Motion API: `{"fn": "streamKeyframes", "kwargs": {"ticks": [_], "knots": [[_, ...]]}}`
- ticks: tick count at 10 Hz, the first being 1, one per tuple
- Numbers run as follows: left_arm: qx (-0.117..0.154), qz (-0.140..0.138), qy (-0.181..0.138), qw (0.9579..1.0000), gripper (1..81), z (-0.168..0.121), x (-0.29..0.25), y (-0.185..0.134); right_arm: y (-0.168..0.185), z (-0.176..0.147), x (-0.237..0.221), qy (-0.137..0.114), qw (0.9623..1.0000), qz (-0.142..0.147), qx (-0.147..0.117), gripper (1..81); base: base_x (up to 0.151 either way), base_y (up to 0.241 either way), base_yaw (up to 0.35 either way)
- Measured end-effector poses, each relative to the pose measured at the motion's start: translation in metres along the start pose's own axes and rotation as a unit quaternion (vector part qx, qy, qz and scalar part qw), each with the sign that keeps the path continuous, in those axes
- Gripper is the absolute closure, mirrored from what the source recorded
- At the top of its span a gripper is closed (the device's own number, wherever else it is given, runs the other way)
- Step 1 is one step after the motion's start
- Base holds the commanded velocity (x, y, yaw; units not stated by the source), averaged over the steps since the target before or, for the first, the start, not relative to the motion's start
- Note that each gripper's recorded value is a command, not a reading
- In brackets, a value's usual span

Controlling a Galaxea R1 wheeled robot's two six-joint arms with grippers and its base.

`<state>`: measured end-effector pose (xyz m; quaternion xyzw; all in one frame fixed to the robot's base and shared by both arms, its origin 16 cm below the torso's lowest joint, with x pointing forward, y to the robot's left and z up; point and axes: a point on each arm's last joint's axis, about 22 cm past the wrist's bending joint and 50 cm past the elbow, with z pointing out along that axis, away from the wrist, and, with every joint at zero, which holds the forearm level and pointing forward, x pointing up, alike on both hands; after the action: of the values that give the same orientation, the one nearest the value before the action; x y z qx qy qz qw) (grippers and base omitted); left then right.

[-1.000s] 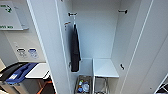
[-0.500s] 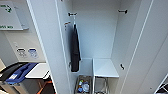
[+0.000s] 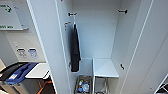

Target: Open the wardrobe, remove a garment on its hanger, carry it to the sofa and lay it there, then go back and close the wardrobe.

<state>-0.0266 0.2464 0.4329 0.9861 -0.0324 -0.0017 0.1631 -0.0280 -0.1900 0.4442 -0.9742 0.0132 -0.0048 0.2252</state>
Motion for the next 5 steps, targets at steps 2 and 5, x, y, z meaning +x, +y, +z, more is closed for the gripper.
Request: {"fn": "streamKeyframes", "kwargs": {"ticks": [2, 5], "knots": [[-0.036, 0.007, 0.025, 0.9990, 1.0, -0.017, 0.017, 0.009, 0.013, -0.026, 0.026, 0.011, 0.9998, -0.004, 0.017, 1.0, 0.000, 0.000, 0.000], [-0.020, 0.013, 0.066, 0.9975, 1.0, -0.081, 0.047, -0.063, 0.055, -0.082, 0.067, 0.030, 0.9994, -0.006, 0.015, 1.0, 0.000, 0.000, 0.000]]}}
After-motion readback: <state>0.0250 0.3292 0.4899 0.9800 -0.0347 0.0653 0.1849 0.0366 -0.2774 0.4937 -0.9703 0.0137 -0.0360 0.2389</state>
